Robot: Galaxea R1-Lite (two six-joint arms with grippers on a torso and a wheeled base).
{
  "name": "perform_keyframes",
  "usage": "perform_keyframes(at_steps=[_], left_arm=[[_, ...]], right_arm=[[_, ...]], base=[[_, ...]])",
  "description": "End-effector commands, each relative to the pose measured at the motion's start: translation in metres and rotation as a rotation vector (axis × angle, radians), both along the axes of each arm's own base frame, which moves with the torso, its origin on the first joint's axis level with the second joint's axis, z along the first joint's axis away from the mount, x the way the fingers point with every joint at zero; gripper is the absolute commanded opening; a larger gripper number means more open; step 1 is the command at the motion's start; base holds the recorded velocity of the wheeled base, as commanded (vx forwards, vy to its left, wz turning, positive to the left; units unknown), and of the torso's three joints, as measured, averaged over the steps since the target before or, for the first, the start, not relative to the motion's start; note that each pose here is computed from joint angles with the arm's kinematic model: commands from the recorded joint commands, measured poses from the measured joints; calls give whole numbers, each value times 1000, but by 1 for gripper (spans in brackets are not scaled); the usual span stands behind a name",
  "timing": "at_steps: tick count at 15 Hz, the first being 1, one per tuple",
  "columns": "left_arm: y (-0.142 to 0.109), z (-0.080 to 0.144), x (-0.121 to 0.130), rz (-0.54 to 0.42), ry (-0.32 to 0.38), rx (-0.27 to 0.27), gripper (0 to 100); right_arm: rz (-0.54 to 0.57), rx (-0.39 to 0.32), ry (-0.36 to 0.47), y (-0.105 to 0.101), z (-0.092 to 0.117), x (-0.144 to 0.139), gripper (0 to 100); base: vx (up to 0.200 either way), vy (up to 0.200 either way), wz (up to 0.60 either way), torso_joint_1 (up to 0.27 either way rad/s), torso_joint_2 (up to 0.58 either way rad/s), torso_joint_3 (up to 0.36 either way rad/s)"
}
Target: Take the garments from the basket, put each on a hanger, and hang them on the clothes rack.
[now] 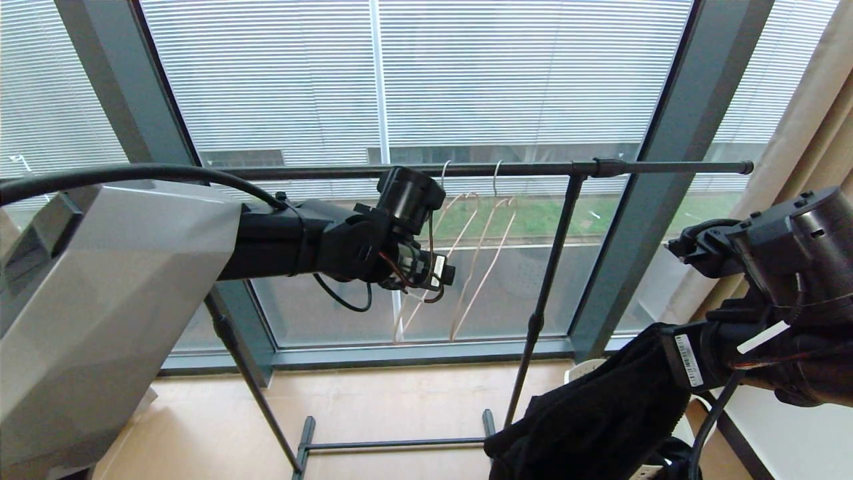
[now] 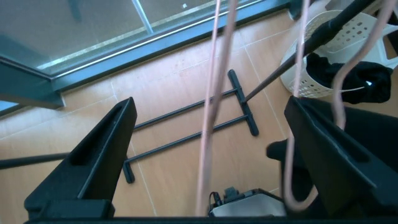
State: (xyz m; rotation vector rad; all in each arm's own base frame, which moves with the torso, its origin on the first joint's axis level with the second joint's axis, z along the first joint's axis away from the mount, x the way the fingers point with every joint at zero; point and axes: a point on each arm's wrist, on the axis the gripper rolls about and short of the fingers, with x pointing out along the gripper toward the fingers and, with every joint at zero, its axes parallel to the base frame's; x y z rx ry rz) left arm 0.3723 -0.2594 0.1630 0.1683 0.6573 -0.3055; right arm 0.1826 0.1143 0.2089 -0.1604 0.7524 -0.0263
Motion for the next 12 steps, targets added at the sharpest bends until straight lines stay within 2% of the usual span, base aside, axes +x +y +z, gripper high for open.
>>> perform_keyframes(at_steps=[1,12], left_arm=[[-3,-6,4,-2,5,1,100],[-14,-7,9,-28,-15,4,100]], right_arm=[[1,-1,2,0,0,0,0],[1,-5,7,0,-2,0,0]], base=[[0,0,0,0,0,0],[0,0,0,0,0,0]])
